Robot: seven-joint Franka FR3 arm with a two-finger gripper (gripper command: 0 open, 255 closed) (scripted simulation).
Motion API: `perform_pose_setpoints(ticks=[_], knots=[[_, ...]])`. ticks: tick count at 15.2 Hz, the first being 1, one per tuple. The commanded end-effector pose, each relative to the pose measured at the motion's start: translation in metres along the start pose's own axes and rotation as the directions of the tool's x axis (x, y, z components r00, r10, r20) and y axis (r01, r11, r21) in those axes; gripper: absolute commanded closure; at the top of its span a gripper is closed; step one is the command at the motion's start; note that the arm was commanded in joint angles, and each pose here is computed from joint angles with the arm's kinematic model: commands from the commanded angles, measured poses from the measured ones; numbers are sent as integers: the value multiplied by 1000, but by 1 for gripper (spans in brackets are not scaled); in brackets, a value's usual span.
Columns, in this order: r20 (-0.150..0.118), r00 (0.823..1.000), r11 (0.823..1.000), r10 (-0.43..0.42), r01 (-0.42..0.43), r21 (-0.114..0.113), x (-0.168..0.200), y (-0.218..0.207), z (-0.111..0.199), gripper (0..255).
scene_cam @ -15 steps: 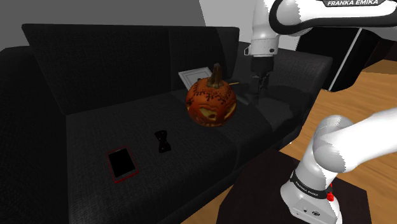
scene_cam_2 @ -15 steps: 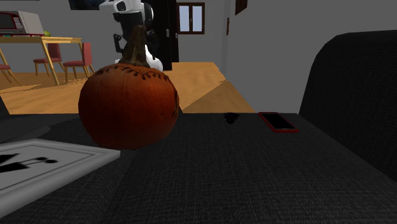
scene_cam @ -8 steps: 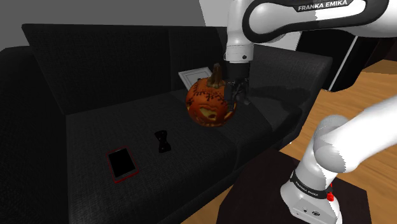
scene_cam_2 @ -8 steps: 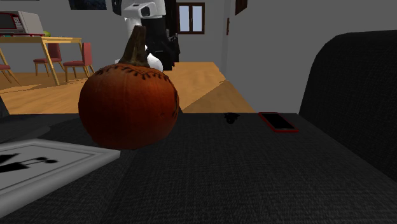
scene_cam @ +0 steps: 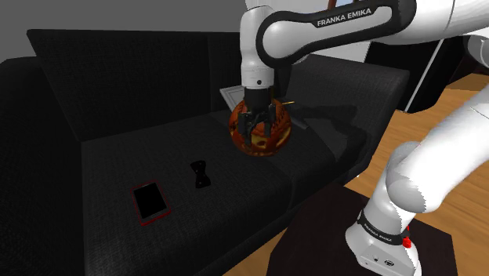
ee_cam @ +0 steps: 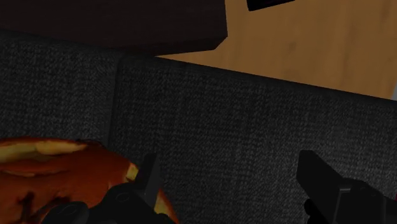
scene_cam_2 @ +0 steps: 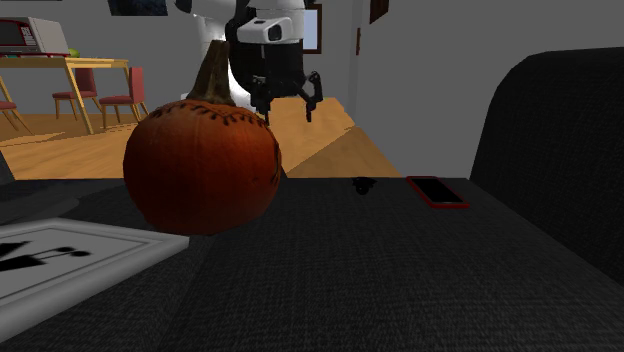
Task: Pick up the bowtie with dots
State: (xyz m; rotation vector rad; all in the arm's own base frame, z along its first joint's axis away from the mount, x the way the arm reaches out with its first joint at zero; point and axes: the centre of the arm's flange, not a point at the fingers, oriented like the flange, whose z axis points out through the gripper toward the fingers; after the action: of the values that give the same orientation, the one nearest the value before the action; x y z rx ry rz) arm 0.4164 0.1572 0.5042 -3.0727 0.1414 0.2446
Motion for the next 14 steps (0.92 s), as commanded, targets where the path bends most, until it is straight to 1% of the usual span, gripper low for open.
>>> perform_pose_setpoints(ticks=[1,7,14], knots=[[-3,1000,1000,22,-22,-4,18,-22,5,0],[-13,996,996,84,-84,-21,73,-78,20,0],[-26,988,987,155,-156,-40,142,-138,39,0]])
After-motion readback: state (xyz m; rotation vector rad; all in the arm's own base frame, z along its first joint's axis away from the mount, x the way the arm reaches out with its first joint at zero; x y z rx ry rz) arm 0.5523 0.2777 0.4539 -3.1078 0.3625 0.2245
